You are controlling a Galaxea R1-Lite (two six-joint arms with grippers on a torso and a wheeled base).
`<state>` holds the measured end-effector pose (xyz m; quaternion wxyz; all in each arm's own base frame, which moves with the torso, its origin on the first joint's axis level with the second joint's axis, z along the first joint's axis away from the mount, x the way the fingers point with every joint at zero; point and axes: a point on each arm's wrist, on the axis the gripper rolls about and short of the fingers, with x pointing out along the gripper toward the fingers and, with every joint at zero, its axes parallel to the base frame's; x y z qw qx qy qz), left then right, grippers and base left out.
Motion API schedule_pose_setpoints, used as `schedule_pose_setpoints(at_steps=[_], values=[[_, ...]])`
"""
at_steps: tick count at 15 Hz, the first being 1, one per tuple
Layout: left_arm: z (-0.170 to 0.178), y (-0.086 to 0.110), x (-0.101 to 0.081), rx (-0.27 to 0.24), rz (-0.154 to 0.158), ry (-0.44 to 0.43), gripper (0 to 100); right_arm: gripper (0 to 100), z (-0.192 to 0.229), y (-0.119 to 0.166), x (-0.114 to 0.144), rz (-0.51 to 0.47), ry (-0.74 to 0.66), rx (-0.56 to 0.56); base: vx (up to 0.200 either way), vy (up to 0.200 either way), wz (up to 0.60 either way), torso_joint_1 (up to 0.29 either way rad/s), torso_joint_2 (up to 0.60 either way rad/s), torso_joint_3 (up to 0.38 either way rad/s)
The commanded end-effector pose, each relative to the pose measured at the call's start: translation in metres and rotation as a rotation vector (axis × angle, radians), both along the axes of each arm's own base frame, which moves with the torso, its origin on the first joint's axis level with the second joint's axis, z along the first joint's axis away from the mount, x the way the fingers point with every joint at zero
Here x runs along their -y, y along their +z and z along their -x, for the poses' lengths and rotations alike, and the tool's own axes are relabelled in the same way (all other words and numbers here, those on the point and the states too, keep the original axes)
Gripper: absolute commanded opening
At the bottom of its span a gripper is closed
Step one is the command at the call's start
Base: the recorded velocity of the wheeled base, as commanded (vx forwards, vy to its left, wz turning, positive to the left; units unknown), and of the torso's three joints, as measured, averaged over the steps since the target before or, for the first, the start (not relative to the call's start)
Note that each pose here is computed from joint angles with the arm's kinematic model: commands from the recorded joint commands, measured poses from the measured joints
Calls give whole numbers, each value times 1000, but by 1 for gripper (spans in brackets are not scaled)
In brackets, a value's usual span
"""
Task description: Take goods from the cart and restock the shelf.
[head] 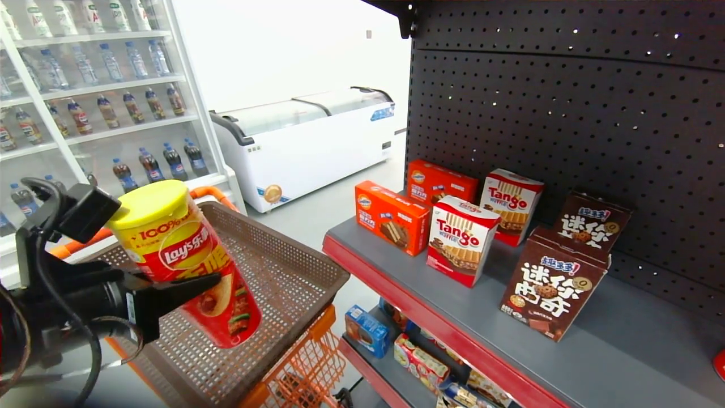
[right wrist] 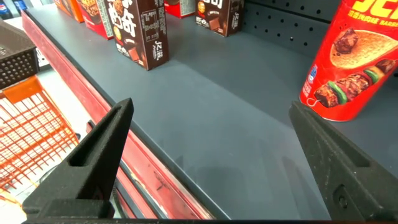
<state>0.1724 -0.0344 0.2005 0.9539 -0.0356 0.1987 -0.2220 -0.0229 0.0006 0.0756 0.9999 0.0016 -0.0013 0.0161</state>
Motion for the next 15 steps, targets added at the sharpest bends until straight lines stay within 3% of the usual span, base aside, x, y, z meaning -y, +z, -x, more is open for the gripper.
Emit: schedule_pose_setpoints(at_steps=[1, 8, 12, 15], values=[[33, 2, 1, 44, 9, -51, 0, 100, 0, 0, 0, 0, 0, -1, 0, 0, 0, 0, 0, 0], [71, 9, 19, 123, 54, -323, 0, 100, 0, 0, 0, 0, 0, -1, 0, 0, 0, 0, 0, 0], [94, -2, 19, 76, 56, -435, 0, 100, 0, 0, 0, 0, 0, -1, 0, 0, 0, 0, 0, 0], [97, -6, 19, 58, 55, -452, 0, 100, 0, 0, 0, 0, 0, -1, 0, 0, 0, 0, 0, 0]])
